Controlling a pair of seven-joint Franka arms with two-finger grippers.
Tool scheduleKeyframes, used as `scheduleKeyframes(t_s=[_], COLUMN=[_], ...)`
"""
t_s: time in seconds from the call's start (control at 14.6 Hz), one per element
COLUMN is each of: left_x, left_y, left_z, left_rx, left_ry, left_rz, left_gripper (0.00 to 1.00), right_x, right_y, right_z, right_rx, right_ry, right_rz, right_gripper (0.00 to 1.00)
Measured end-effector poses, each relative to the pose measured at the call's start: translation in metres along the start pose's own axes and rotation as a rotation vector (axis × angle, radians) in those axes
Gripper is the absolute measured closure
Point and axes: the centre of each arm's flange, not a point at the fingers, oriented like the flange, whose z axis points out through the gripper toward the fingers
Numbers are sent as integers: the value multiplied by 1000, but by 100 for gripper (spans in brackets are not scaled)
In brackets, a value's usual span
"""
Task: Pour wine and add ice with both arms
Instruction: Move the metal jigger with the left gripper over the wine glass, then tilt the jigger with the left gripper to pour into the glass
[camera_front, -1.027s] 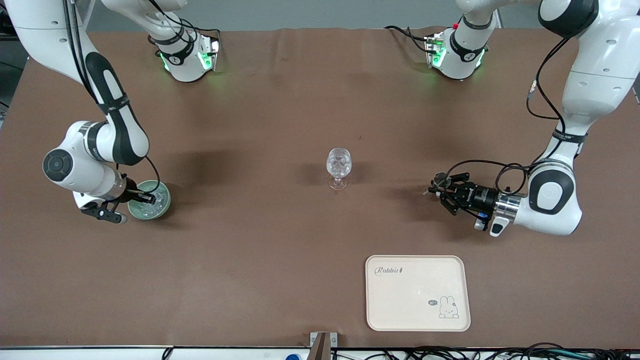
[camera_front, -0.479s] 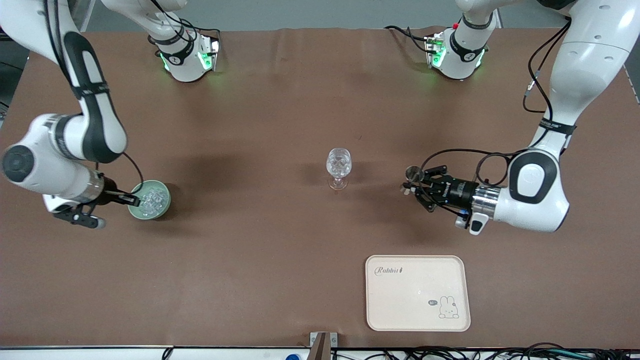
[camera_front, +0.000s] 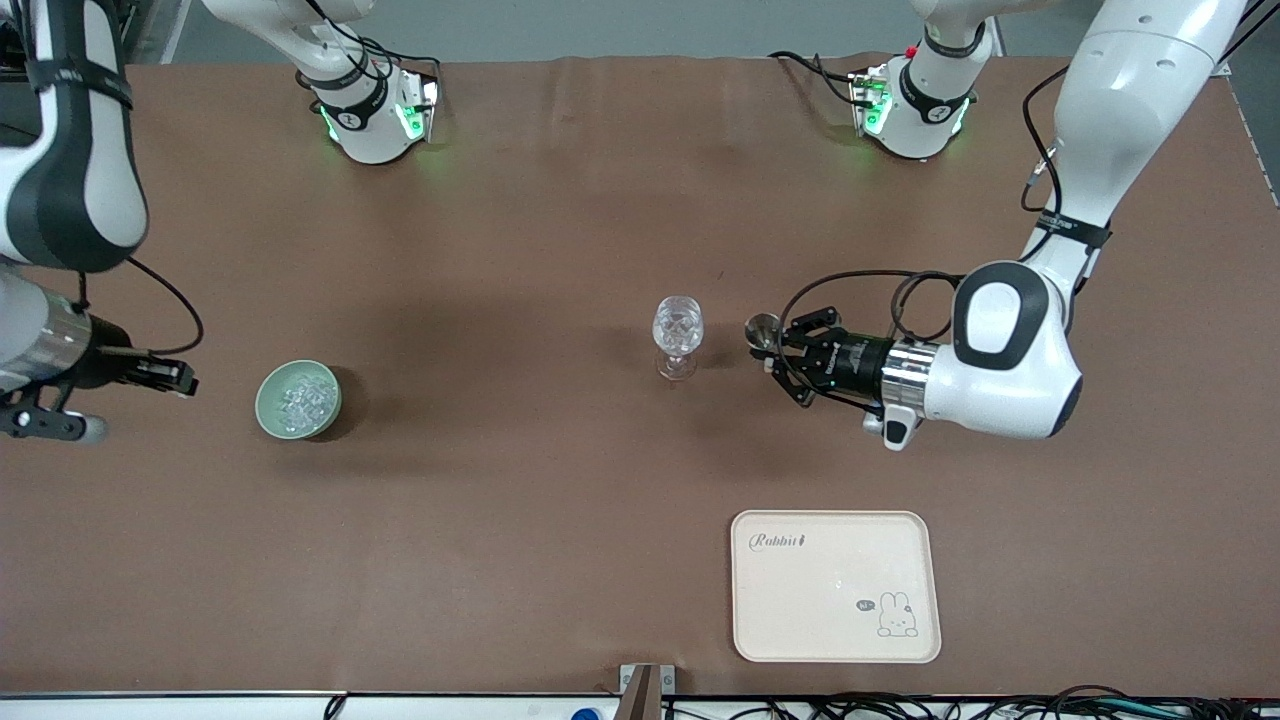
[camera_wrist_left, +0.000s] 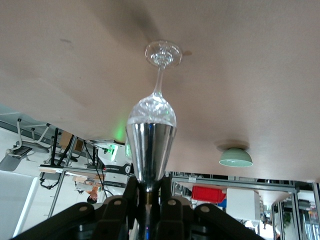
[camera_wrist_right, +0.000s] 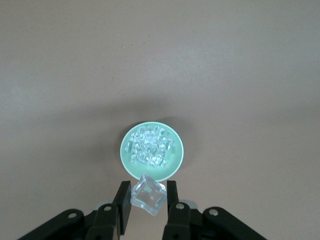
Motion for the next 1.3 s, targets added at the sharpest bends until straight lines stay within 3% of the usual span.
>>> scheduleKeyframes(t_s=[0.48, 0.89, 1.3], left_x=[-24, -42, -52], left_y=[-2, -6, -10], left_z=[32, 69, 87], left_rx=[34, 68, 77], left_ry=[193, 361, 484], left_rz=[-69, -106, -132], left_gripper=[79, 79, 79], right_x=[-49, -54, -58], right_y=[3, 4, 4], right_z=[-78, -83, -87], right_rx=[18, 18, 19], right_ry=[12, 14, 13], right_rz=[-37, -68, -70], right_gripper=[67, 67, 67])
